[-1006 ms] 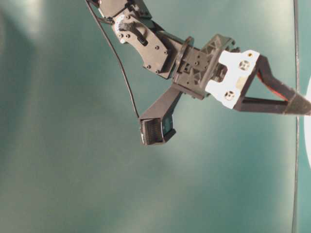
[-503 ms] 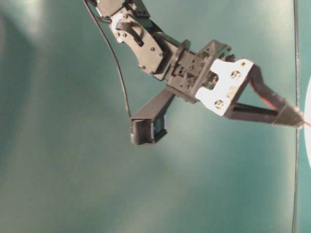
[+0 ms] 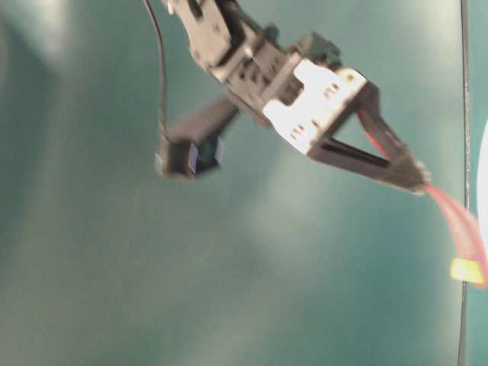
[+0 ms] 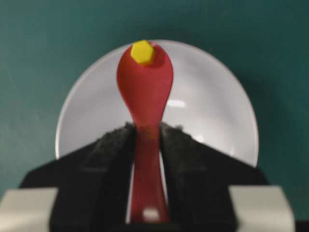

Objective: Scoop the yellow hexagonal prism block from the bowl with a spoon using the right arm.
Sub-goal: 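Raise the spoon holding the yellow block above the bowl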

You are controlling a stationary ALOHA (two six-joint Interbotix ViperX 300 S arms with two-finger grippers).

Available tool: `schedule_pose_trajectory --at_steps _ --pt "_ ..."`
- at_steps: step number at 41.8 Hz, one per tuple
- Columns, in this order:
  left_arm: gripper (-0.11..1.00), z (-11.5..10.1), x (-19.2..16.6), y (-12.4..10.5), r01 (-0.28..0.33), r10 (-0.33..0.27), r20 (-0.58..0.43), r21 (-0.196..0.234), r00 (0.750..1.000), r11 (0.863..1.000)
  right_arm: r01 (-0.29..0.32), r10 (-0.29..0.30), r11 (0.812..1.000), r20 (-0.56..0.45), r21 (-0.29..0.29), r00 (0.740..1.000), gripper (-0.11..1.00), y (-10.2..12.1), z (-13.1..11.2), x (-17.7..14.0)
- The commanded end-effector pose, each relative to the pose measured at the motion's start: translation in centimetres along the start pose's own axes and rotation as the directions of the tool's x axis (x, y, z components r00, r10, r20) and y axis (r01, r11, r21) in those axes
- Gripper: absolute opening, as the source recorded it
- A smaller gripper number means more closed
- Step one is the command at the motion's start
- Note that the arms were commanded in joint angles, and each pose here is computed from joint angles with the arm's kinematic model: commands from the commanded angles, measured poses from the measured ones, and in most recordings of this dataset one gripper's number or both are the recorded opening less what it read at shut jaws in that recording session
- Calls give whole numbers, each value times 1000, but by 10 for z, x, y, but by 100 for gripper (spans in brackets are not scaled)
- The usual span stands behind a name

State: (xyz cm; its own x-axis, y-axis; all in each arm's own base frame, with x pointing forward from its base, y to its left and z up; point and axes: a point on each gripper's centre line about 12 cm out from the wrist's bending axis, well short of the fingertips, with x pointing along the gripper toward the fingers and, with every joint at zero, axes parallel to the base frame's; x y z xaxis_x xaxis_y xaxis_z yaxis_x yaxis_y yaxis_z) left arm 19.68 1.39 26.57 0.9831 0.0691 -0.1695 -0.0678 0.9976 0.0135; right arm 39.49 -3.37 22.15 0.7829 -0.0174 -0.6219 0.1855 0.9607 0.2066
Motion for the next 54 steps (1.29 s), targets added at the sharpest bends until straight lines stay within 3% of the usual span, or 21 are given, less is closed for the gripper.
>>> schedule_pose_trajectory --at_steps 1,5,8,12,54 --pt "0 9 1 1 -3 3 24 3 1000 1000 -10 13 1000 152 -24 988 24 7 13 -25" --pt "0 10 1 1 -3 3 26 3 1000 1000 -12 23 999 287 -39 958 24 12 12 -43" --pt "0 9 1 1 -3 3 28 4 1000 1000 -21 40 998 393 -53 919 24 18 10 -62" --pt "0 11 0 1 -3 3 37 4 999 1000 -35 58 998 443 -60 895 24 21 5 -78" --pt "0 15 -4 1 -4 4 60 4 998 1000 -47 68 997 455 -57 888 24 24 3 -85"
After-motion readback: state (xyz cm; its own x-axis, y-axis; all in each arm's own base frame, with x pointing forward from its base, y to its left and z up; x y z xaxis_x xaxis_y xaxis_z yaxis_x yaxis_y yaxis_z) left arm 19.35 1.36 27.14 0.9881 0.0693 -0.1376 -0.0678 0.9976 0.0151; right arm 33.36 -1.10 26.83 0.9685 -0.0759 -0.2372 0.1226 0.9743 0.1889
